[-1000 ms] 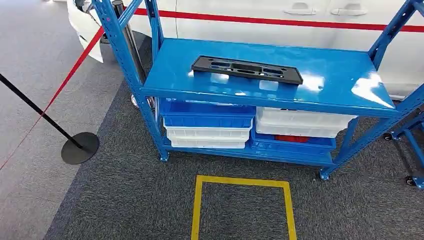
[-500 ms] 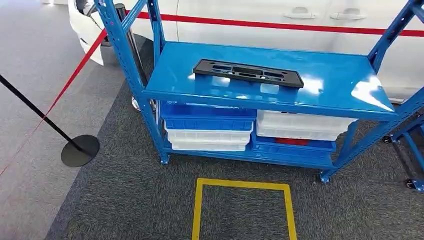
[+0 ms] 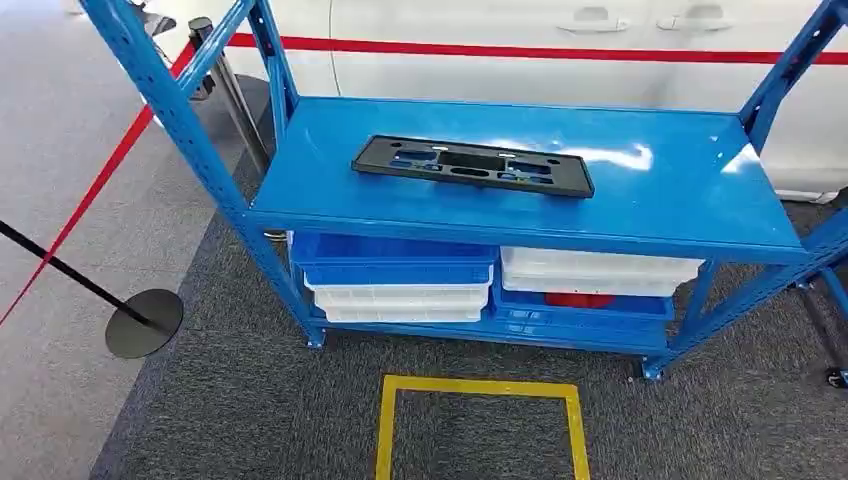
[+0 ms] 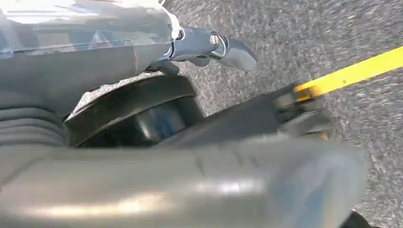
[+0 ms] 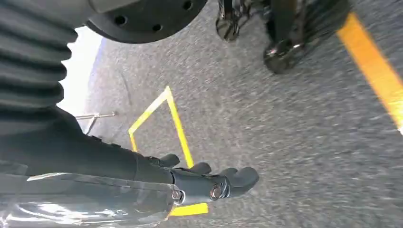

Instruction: Take the parts from the cabinet and place them on the table.

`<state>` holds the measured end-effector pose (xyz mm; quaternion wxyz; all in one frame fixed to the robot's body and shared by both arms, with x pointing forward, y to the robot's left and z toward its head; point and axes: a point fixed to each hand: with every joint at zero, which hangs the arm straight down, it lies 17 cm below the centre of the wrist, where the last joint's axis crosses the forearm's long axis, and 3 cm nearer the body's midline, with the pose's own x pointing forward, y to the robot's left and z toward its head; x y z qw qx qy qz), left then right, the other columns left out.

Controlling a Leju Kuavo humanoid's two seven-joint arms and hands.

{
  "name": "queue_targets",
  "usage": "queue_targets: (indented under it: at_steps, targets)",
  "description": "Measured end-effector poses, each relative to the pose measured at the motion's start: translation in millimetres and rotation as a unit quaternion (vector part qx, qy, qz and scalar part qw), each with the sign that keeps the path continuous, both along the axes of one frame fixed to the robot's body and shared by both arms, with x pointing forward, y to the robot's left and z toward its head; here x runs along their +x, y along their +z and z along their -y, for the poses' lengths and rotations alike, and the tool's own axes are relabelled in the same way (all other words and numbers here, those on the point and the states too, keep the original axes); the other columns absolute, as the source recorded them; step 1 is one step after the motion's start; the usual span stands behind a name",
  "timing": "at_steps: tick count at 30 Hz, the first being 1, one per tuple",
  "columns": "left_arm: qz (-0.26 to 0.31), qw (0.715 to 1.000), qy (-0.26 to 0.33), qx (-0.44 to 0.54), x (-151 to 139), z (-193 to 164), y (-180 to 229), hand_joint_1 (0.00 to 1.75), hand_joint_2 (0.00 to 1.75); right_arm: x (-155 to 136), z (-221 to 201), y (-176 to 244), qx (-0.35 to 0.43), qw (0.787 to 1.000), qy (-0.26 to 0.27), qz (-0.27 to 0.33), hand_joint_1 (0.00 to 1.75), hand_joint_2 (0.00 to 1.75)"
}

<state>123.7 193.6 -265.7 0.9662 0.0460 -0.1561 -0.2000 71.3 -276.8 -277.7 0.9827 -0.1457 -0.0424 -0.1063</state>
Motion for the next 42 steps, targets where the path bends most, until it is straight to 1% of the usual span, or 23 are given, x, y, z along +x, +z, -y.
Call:
queue_targets:
  at_steps: [4, 8, 12, 15, 18, 21, 22, 23, 25, 27, 31, 36, 37, 38, 42]
  targets:
    - [-0.004, 1.0, 0.001, 0.002, -6, -1, -1, 0.0, 0.0, 0, 9, 0, -0.009, 1.0, 0.007, 0.001, 0.0, 0.0]
    - [-0.024, 1.0, 0.011, 0.012, -27, -9, -6, 0.0, 0.0, -2, 11, 0, -0.009, 1.0, 0.011, -0.005, 0.0, 0.0]
    - [-0.015, 0.999, 0.03, 0.003, -22, -3, -4, 0.0, 0.0, 5, 14, 1, -0.016, 0.999, 0.04, -0.013, 0.0, 0.0]
    - [-0.021, 0.999, 0.026, -0.006, -27, 6, -4, 0.0, 0.0, 4, 19, 1, -0.021, 0.998, 0.053, -0.02, 0.0, 0.0]
    - [-0.03, 0.999, 0.027, -0.006, -33, 9, -5, 0.0, 0.0, -5, 24, 0, -0.023, 0.998, 0.051, -0.033, 0.0, 0.0]
    - [-0.034, 0.999, 0.027, -0.006, -39, 9, -5, 0.0, 0.0, -20, 29, -1, -0.027, 0.997, 0.052, -0.045, 0.0, 0.0]
    - [-0.038, 0.999, 0.027, -0.004, -43, 8, -6, 0.0, 0.0, -33, 31, -2, -0.028, 0.997, 0.052, -0.056, 0.0, 0.0]
    - [-0.039, 0.999, 0.027, -0.003, -43, 7, -6, 0.0, 0.0, -31, 31, -2, -0.028, 0.997, 0.05, -0.055, 0.0, 0.0]
    - [-0.034, 0.999, 0.026, -0.004, -38, 8, -6, 0.0, 0.0, -28, 32, -1, -0.03, 0.997, 0.036, -0.056, 0.0, 0.0]
    - [-0.025, 1.0, 0.017, -0.007, -26, 10, -3, 0.0, 0.0, -24, 31, -1, -0.03, 0.998, 0.01, -0.052, 0.0, 0.0]
    - [-0.024, 1.0, -0.004, -0.008, -24, 9, -3, 0.0, 0.0, -27, 19, -1, -0.021, 0.998, -0.038, -0.053, 0.0, 0.0]
    - [-0.023, 1.0, -0.006, -0.003, -23, 0, -5, 0.0, 0.0, -31, 1, 0, -0.01, 0.997, -0.059, -0.058, 0.0, 0.0]
    - [-0.025, 1.0, -0.006, -0.002, -27, -1, -6, 0.0, 0.0, -39, -1, -1, -0.009, 0.996, -0.063, -0.063, 0.0, 0.0]
    - [-0.022, 1.0, -0.007, 0.0, -27, -4, -6, 0.0, 0.0, -33, -3, 0, -0.009, 0.996, -0.069, -0.056, 0.0, 0.0]
    - [-0.022, 0.999, -0.028, 0.003, -19, -8, -5, 0.0, 0.0, -23, -3, 1, -0.016, 0.995, -0.095, -0.033, 0.0, 0.0]
